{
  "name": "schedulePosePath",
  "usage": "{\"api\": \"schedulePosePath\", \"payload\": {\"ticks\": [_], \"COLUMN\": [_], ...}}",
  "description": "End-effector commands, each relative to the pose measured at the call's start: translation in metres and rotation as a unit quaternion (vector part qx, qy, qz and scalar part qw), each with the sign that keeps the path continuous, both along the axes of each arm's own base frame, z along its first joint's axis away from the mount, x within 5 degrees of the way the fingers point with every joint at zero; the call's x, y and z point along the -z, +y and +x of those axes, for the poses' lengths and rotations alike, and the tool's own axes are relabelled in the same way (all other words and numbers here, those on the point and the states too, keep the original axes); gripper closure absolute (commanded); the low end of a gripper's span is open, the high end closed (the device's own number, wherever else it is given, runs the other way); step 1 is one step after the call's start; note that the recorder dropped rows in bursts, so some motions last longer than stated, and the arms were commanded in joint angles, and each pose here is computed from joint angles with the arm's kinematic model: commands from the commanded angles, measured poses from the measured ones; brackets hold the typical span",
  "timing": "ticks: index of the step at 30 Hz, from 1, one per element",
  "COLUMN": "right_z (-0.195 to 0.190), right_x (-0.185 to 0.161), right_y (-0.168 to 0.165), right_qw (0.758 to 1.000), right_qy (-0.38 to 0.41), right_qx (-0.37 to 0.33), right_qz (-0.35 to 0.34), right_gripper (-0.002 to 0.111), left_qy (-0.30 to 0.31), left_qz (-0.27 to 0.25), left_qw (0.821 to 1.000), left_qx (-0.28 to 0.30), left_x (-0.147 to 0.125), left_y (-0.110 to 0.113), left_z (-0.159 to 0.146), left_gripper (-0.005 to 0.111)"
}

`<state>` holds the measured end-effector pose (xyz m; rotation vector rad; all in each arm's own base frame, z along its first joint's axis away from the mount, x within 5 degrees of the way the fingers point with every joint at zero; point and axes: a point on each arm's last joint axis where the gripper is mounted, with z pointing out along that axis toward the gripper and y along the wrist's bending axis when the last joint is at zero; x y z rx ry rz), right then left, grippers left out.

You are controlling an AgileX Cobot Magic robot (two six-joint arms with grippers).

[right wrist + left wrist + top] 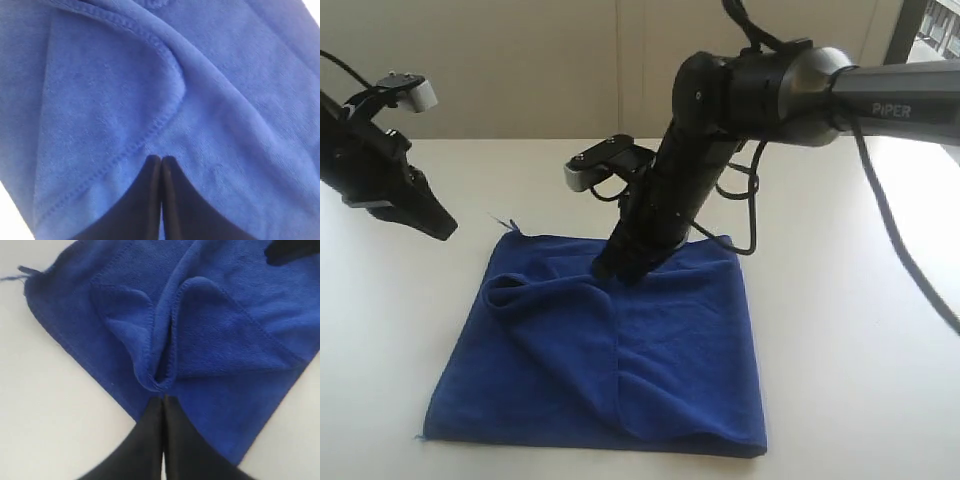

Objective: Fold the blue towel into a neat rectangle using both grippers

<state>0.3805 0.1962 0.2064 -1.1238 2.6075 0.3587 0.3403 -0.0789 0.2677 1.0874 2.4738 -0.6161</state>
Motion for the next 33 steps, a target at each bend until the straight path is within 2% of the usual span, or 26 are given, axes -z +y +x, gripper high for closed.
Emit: {"api": "schedulePosePath", "payload": {"ticks": [1, 3, 9, 11, 14, 16, 18, 23, 28, 33], "right_z": [-0.013, -0.016, -0.013, -0.007, 0.003, 0.007, 0.009, 0.013, 0.014, 0.013], "right_x": [0.014, 0.024, 0.045, 0.042, 0.034, 0.033, 0.035, 0.043, 0.047, 0.05], "right_y": [0.027, 0.035, 0.037, 0.03, 0.015, 0.008, 0.004, 0.004, 0.007, 0.011], "right_qw": [0.999, 0.999, 0.999, 0.999, 0.999, 0.999, 0.999, 0.999, 0.998, 0.998], "right_qy": [-0.028, -0.03, -0.021, -0.031, -0.049, -0.05, -0.048, -0.05, -0.048, -0.043], "right_qx": [-0.039, -0.044, -0.043, -0.03, -0.002, 0.009, 0.014, 0.018, 0.019, 0.007], "right_qz": [0.009, 0.008, -0.003, 0.001, 0.009, 0.01, 0.009, 0.01, 0.024, 0.044], "right_gripper": [0.108, 0.108, 0.108, 0.108, 0.104, 0.098, 0.09, 0.071, 0.071, 0.071], "left_qy": [-0.019, -0.037, -0.064, -0.068, -0.073, -0.078, -0.083, -0.088, -0.089, -0.058], "left_qz": [0.006, 0.023, 0.086, 0.099, 0.108, 0.112, 0.121, 0.13, 0.13, 0.127], "left_qw": [0.997, 0.992, 0.981, 0.978, 0.976, 0.975, 0.973, 0.973, 0.972, 0.972], "left_qx": [0.075, 0.115, 0.161, 0.169, 0.176, 0.178, 0.176, 0.171, 0.173, 0.187], "left_x": [-0.001, 0.005, 0.036, 0.043, 0.053, 0.059, 0.065, 0.074, 0.074, 0.073], "left_y": [-0.019, -0.033, -0.065, -0.07, -0.074, -0.075, -0.075, -0.074, -0.075, -0.074], "left_z": [0.018, 0.024, 0.033, 0.035, 0.038, 0.041, 0.045, 0.05, 0.049, 0.043], "left_gripper": [0.107, 0.107, 0.106, 0.1, 0.081, 0.069, 0.064, 0.067, 0.067, 0.067]}}
